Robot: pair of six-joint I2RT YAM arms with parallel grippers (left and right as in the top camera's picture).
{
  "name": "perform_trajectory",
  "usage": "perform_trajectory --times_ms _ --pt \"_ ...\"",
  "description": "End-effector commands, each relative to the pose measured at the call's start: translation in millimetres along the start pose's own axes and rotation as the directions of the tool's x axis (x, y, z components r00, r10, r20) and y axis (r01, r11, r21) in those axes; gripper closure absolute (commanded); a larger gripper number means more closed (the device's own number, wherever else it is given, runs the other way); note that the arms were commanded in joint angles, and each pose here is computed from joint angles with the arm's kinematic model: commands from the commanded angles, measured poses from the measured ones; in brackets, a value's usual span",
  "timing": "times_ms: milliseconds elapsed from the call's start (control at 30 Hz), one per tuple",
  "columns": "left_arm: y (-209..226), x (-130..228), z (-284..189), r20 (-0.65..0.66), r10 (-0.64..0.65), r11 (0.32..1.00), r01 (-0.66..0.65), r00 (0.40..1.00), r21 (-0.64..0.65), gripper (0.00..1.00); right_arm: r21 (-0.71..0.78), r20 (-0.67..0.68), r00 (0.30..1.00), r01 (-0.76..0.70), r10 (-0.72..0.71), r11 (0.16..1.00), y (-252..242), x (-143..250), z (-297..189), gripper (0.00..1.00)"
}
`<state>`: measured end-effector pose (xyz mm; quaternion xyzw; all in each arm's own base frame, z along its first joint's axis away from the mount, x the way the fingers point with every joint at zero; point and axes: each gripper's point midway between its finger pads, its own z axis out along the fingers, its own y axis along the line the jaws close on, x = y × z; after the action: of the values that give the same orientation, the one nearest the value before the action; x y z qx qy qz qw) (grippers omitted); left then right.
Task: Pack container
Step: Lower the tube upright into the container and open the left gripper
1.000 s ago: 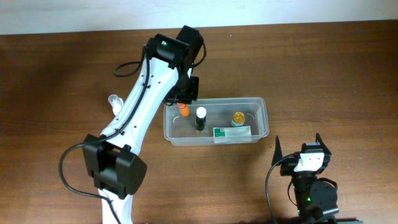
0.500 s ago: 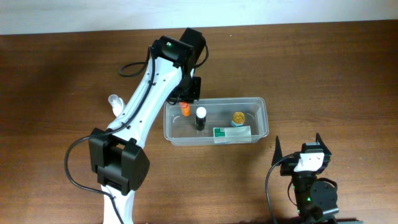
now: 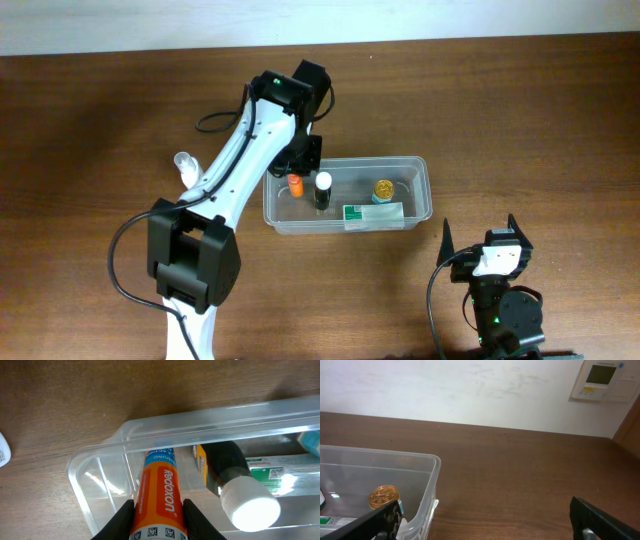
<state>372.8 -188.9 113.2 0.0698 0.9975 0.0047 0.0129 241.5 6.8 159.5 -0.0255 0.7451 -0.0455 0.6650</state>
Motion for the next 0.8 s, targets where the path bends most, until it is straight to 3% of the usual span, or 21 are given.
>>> perform_trajectory --times_ms 0,767 --pt "1.7 1.0 5.1 -0.007 -0.007 1.0 0.007 1.0 -0.019 0.87 0.015 0.0 1.0 -0.006 0.006 1.0 -2.9 2.2 0.2 0.02" --pt "4.7 -0.1 5.0 -0.001 -0.007 0.999 0.007 1.0 -0.036 0.87 0.015 -0.001 1.0 -0.005 0.005 1.0 -2.9 2.3 0.2 0.02"
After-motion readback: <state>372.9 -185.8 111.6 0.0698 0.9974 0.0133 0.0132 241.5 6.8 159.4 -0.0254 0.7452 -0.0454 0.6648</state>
